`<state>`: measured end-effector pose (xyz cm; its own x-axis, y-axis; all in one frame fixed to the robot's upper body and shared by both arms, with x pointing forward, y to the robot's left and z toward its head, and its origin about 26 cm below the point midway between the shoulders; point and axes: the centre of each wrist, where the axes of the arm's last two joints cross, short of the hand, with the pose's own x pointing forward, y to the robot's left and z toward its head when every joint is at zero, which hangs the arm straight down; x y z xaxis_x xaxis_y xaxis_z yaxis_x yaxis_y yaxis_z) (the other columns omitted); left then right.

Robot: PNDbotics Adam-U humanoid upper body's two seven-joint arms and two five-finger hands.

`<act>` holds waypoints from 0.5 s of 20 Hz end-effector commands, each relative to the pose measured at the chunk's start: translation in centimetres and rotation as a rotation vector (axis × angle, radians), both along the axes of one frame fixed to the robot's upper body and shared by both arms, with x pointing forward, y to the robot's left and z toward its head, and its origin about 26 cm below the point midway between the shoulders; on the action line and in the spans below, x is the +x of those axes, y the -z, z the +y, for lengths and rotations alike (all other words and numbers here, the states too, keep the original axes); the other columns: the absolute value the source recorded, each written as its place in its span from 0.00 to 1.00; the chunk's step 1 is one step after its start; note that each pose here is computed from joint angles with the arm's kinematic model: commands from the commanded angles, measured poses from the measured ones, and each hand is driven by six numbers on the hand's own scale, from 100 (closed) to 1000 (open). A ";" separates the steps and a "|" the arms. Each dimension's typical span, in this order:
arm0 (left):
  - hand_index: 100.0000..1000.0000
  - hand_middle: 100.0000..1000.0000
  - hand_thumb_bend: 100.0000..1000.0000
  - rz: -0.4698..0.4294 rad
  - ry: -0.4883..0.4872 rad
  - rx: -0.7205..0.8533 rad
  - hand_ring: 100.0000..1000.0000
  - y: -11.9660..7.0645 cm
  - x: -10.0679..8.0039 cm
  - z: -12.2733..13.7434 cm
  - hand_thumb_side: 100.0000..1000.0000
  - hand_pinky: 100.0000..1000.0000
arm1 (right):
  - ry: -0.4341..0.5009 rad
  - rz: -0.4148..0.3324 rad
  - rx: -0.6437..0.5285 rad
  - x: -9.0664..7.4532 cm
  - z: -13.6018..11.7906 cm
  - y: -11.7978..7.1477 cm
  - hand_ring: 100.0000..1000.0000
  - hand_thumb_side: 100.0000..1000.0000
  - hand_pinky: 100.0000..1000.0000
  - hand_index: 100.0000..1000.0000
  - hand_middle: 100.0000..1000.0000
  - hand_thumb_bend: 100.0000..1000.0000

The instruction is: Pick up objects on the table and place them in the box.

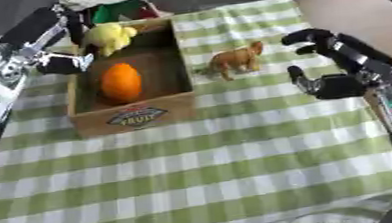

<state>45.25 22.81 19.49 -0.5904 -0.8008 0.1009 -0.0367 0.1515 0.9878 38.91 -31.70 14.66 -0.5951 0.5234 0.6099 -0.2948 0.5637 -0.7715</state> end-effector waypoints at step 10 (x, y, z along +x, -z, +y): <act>0.73 0.64 0.93 0.025 0.002 -0.023 0.62 -1.5 -0.1 0.8 0.62 0.77 | 0.002 -0.029 -0.011 0.1 -0.4 -1.2 1.00 0.13 0.87 0.85 0.84 0.00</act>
